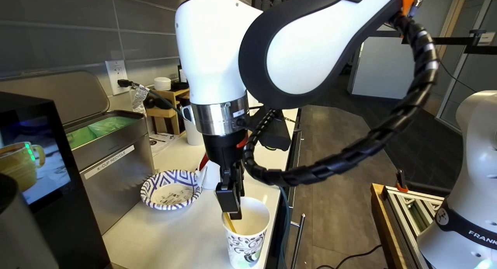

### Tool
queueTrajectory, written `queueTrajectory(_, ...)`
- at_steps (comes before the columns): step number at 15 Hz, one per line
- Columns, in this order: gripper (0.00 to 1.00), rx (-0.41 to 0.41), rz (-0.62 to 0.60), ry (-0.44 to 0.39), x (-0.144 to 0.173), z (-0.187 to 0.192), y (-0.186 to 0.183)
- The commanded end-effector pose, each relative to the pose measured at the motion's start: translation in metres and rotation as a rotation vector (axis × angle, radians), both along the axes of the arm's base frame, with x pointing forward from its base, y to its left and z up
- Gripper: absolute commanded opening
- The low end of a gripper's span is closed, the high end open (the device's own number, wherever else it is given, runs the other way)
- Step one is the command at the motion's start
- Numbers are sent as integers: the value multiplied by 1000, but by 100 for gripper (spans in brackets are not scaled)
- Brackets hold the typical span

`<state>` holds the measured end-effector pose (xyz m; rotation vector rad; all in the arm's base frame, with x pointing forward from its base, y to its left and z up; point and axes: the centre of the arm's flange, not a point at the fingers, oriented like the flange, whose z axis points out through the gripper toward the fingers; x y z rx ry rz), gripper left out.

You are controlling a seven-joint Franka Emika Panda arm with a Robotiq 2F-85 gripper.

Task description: Pick up the cup from the top cabinet and put it on the kitchen unit base top

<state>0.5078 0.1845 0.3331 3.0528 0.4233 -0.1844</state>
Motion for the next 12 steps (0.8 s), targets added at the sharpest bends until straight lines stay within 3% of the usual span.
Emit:
queueTrajectory(1,93,-11,-13,13,5,13,0)
queueTrajectory(3,100,0,-12,5,1,27,-2)
queueTrajectory(8,100,6,49,96,-33,77,-18)
queueTrajectory(11,100,2,161,78,-66,115,-42)
queueTrajectory(12,100,-12,97,91,-35,91,-22)
